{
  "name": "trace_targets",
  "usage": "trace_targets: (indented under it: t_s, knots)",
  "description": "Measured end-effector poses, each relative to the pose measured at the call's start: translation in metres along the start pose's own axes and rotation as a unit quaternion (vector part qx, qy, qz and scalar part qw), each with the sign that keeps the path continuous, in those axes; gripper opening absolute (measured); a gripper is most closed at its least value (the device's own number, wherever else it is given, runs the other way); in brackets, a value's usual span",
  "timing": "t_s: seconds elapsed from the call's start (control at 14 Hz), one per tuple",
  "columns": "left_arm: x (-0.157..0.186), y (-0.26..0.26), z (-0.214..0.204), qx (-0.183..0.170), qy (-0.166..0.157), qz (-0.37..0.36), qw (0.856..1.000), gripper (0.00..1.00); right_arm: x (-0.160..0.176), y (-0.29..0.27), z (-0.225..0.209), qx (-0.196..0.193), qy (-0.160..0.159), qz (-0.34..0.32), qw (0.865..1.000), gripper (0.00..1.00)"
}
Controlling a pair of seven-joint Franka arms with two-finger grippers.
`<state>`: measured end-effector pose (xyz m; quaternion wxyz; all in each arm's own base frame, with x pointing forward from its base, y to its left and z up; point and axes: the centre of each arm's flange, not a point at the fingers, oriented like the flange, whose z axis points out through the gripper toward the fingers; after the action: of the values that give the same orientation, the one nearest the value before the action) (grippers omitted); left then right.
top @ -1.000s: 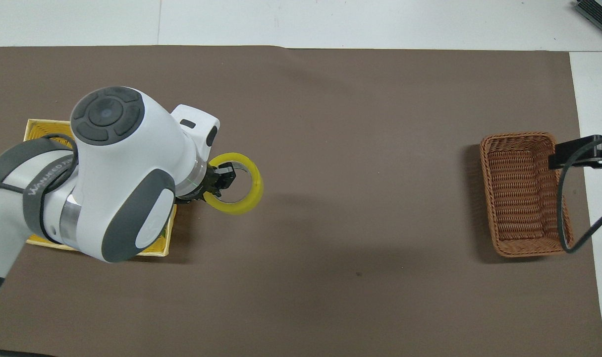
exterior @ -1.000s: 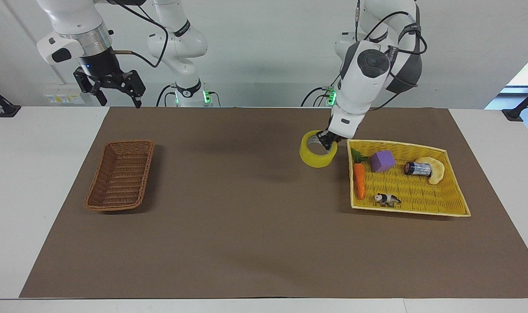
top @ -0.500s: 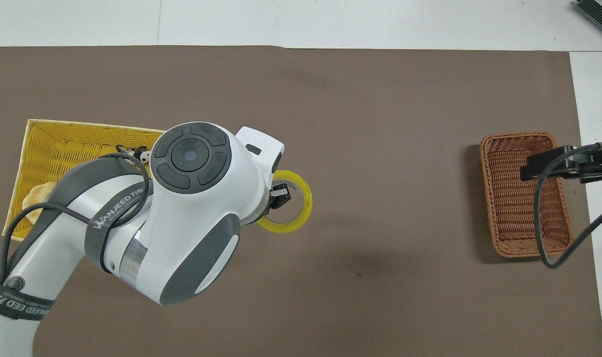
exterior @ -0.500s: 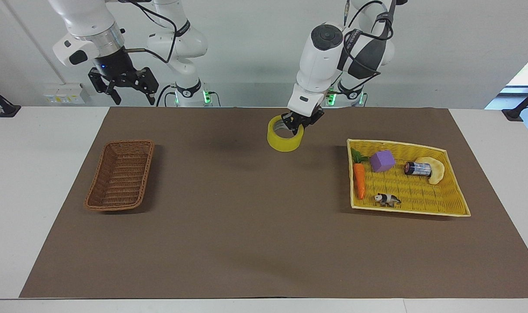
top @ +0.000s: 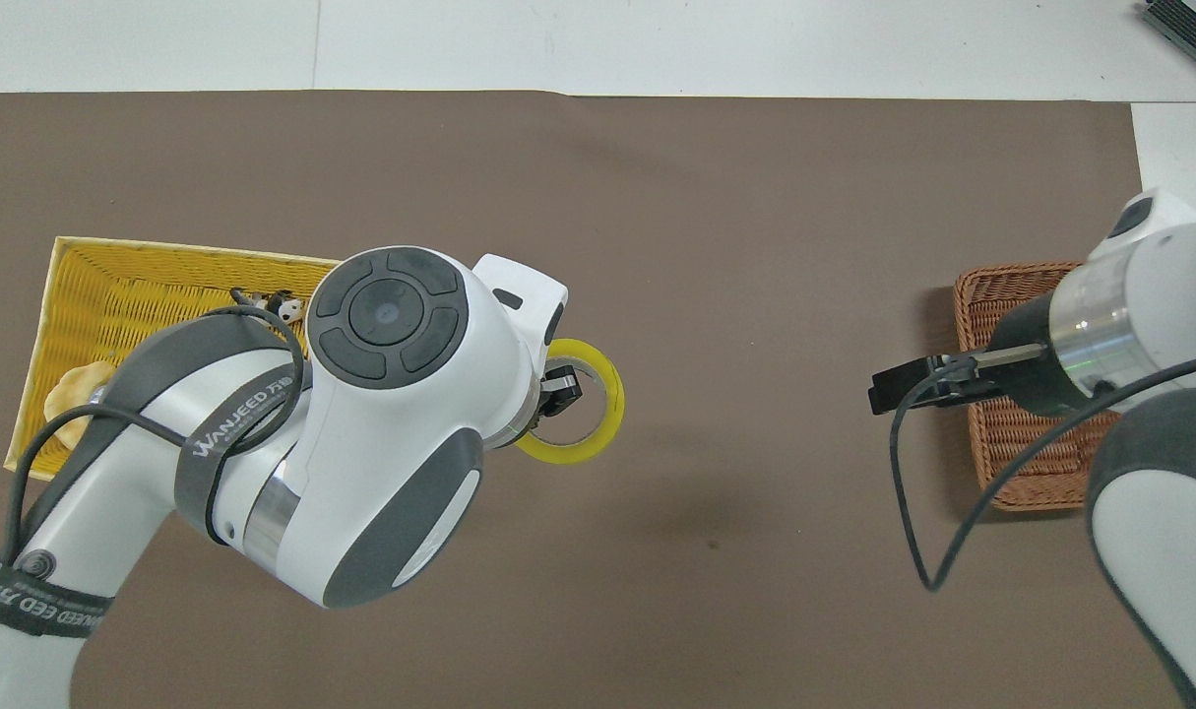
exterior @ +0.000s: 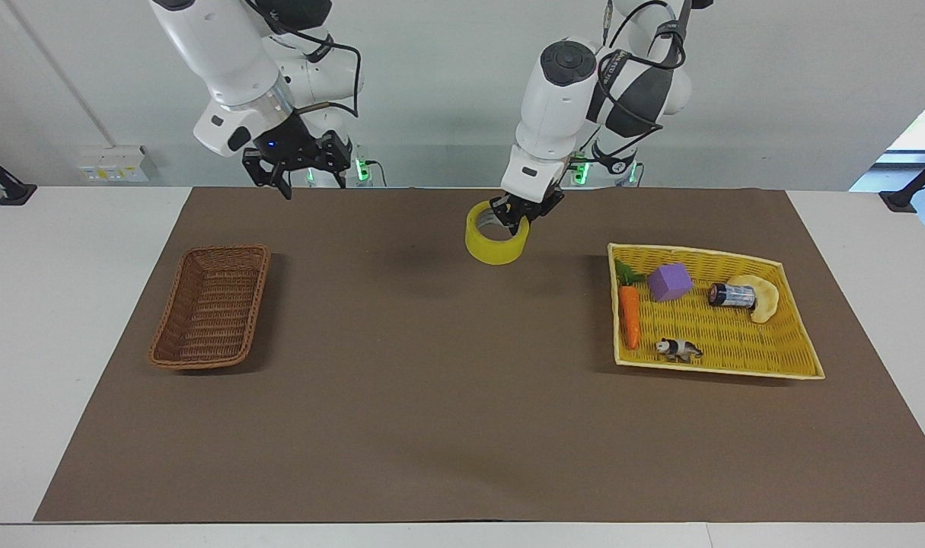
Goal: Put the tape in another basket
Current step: 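Close the right gripper on the tape roll held by the left gripper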
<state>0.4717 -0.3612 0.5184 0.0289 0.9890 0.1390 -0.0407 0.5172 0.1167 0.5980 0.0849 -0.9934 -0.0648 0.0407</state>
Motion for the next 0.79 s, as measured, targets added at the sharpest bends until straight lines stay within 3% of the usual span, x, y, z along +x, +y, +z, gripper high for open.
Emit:
trace_targets:
  t_s: [0.43,0.79]
  knots:
    - [0.001,0.002,-0.001,-0.006,0.003,0.0,1.0,0.22,0.002,-0.065,0.057,0.054,0.005,-0.037,0.998,1.0]
    - [-0.001,0.002,0.004,-0.003,0.0,0.0,1.0,0.22,0.0,-0.087,0.087,0.114,0.006,-0.017,0.993,1.0]
